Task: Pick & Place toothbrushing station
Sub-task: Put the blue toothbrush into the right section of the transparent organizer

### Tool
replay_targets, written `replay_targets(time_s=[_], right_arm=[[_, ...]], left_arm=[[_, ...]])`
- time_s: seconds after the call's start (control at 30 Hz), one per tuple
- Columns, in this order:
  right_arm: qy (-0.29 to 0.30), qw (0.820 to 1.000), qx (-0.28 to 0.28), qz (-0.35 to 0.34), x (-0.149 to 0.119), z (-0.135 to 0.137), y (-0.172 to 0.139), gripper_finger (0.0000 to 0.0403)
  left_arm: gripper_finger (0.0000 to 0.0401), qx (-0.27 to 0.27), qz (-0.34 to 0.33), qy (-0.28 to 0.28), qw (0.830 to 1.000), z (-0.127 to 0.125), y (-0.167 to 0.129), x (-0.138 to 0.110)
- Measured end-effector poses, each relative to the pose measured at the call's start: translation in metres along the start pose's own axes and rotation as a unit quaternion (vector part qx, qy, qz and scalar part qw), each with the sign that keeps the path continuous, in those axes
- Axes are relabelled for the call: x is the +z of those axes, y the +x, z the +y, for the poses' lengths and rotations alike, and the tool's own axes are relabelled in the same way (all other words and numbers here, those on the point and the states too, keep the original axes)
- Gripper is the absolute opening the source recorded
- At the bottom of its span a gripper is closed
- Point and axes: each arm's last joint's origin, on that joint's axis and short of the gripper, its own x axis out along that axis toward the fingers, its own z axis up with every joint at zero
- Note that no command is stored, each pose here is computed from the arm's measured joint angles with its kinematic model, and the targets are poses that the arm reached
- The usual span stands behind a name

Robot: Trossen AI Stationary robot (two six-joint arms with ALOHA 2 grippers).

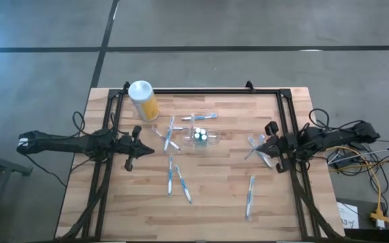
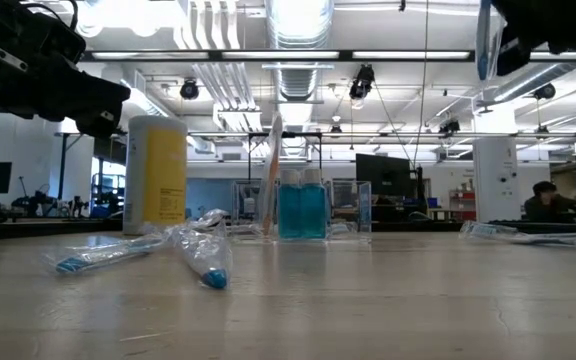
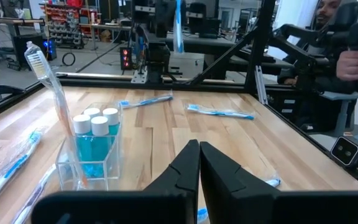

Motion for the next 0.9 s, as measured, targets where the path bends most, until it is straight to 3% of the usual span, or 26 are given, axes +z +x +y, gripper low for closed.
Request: replay_targets(time_s=[0.33, 0.53, 0.67, 0.9], right_arm=[[-0.011, 1.0, -0.005, 0.014, -0.027, -0.001, -0.009, 0.0008], [-0.01, 1.0, -0.018, 0.006, -0.027, -0.002, -0.009, 0.0008], [-0.027, 0.998, -0.044, -0.023, -0.002, -0.003, -0.006, 0.0008], [-0.081, 0.993, -0.086, 0.001, 0.054, -0.003, 0.019, 0.0008]], left_arm=[[0.0016, 0.0, 0.0, -0.002, 1.0, 0.0, 0.0, 0.0], [0.0016, 0.0, 0.0, -0.002, 1.0, 0.0, 0.0, 0.0], [0.0016, 0.002, 0.0, -0.002, 1.0, 0.0, 0.0, 0.0], [0.0016, 0.022, -0.002, -0.002, 1.0, 0.001, 0.0, 0.0]])
